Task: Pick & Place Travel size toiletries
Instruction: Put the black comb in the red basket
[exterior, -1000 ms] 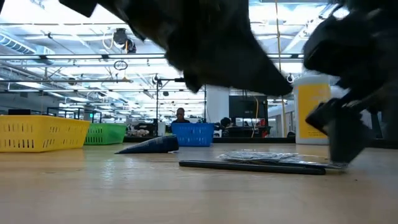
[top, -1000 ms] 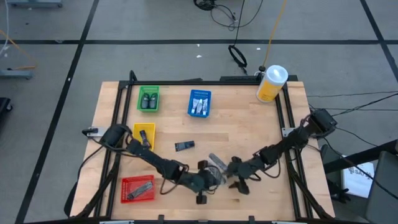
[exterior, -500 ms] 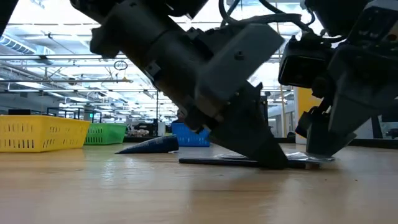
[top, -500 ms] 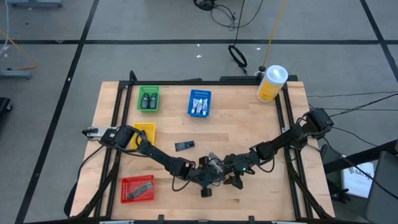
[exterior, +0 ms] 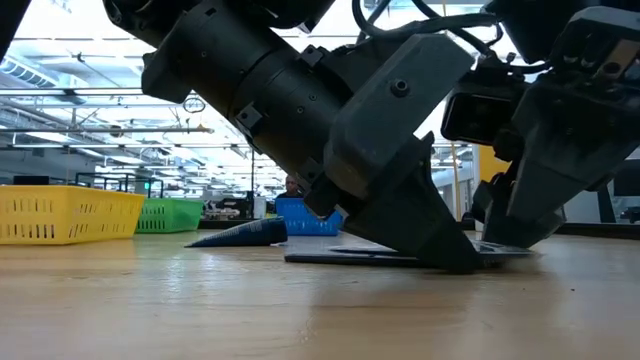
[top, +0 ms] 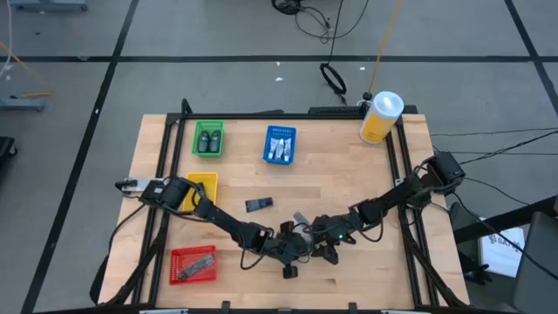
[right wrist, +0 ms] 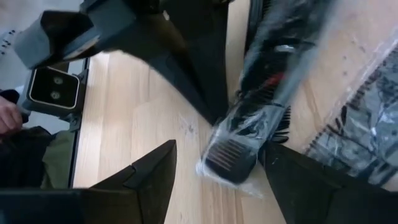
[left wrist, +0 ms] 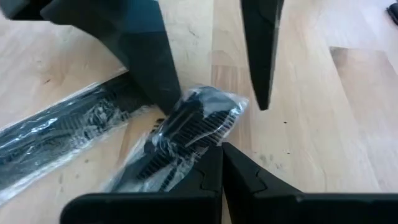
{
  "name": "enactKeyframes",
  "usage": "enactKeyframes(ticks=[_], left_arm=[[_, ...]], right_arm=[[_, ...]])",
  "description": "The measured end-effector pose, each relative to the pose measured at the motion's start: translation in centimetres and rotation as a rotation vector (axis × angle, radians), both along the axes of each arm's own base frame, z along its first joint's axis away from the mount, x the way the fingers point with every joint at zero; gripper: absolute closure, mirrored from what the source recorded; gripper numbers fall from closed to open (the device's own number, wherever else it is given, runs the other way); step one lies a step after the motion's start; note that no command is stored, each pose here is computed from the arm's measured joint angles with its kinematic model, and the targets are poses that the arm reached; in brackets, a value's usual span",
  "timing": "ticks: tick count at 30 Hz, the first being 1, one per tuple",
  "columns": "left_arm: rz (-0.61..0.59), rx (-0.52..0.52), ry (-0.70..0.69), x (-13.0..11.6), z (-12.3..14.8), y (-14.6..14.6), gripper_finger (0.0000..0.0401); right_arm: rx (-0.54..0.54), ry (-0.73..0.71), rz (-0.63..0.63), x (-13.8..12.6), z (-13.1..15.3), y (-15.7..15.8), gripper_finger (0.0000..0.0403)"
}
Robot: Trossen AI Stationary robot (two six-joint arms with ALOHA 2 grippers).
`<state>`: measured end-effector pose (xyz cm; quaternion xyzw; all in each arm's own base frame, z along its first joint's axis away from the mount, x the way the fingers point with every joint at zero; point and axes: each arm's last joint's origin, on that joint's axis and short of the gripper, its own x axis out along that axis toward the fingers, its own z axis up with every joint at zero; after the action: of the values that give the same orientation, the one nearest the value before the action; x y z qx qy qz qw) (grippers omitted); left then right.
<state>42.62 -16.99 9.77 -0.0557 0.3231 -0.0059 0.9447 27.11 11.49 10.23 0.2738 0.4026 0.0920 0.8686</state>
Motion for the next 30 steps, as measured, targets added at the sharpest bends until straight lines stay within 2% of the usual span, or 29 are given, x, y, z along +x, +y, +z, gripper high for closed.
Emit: enactKeyframes(ticks=[7, 14, 30], left_arm=[[0.003, -0.007, -0.003, 0.0, 0.0, 0.0, 0.0397], [0.031, -0.014, -0.007, 0.1, -0.1, 0.1, 0.0397], [0.06, -0.012, -0.017, 0.3, -0.9, 0.2, 0.0395]], right_arm=[[0.053, 0.011, 0.042, 0.0, 0.6, -0.4, 0.015], [0.084, 0.038, 0.008, 0.2, 0.2, -0.5, 0.0123], [0.174, 0.005, 0.06, 0.5, 1.2, -0.9, 0.0132]])
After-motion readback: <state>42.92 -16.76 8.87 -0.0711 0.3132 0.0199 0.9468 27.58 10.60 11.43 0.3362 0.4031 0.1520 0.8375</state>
